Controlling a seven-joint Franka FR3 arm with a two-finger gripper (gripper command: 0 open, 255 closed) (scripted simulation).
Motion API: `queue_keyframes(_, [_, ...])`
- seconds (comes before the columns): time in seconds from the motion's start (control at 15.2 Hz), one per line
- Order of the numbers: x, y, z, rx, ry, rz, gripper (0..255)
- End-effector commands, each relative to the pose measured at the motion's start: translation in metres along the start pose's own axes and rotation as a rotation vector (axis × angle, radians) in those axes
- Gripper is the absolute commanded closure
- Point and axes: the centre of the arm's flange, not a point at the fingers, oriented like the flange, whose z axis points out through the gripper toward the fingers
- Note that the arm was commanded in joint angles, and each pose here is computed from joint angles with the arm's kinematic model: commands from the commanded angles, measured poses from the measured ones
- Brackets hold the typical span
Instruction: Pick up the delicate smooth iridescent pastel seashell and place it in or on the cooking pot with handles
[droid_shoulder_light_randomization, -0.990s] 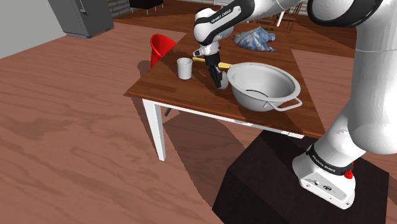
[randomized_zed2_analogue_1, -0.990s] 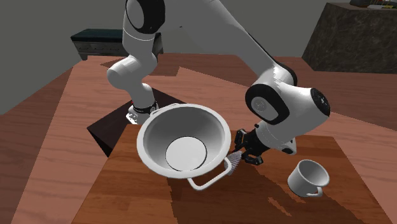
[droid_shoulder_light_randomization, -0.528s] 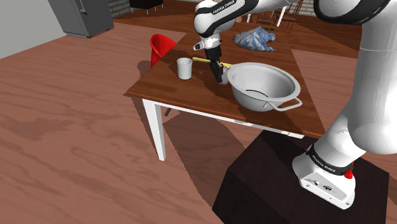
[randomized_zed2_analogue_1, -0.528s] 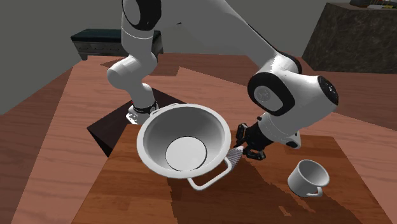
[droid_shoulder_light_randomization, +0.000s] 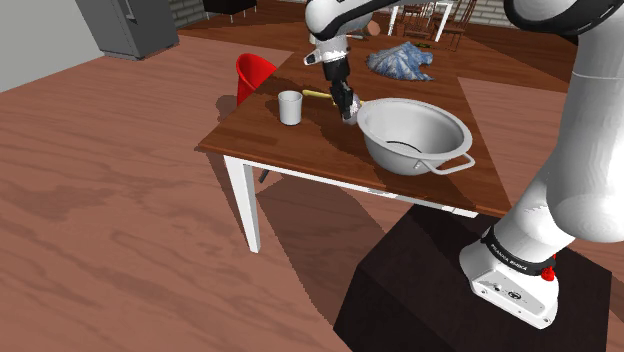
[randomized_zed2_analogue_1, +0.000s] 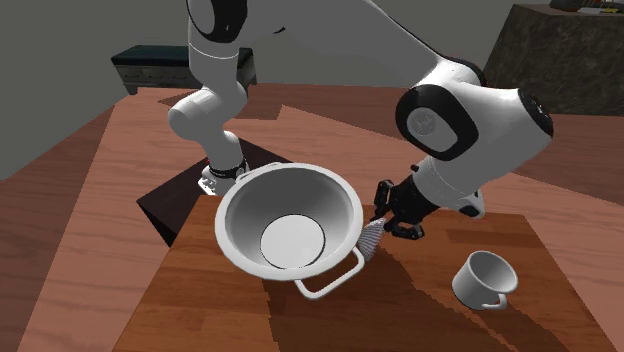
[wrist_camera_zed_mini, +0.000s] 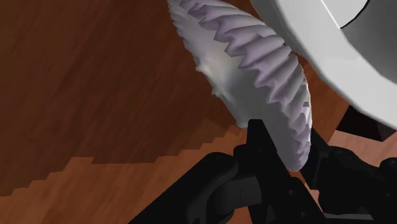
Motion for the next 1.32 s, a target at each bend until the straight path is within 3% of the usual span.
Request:
queue_keyframes(0.0, [-0.004, -0.003, -0.01, -0.001, 0.0, 0.002, 255])
queue_keyframes(1.25, [-0.025, -0.038, -0.102, -0.001, 0.0, 0.002, 255])
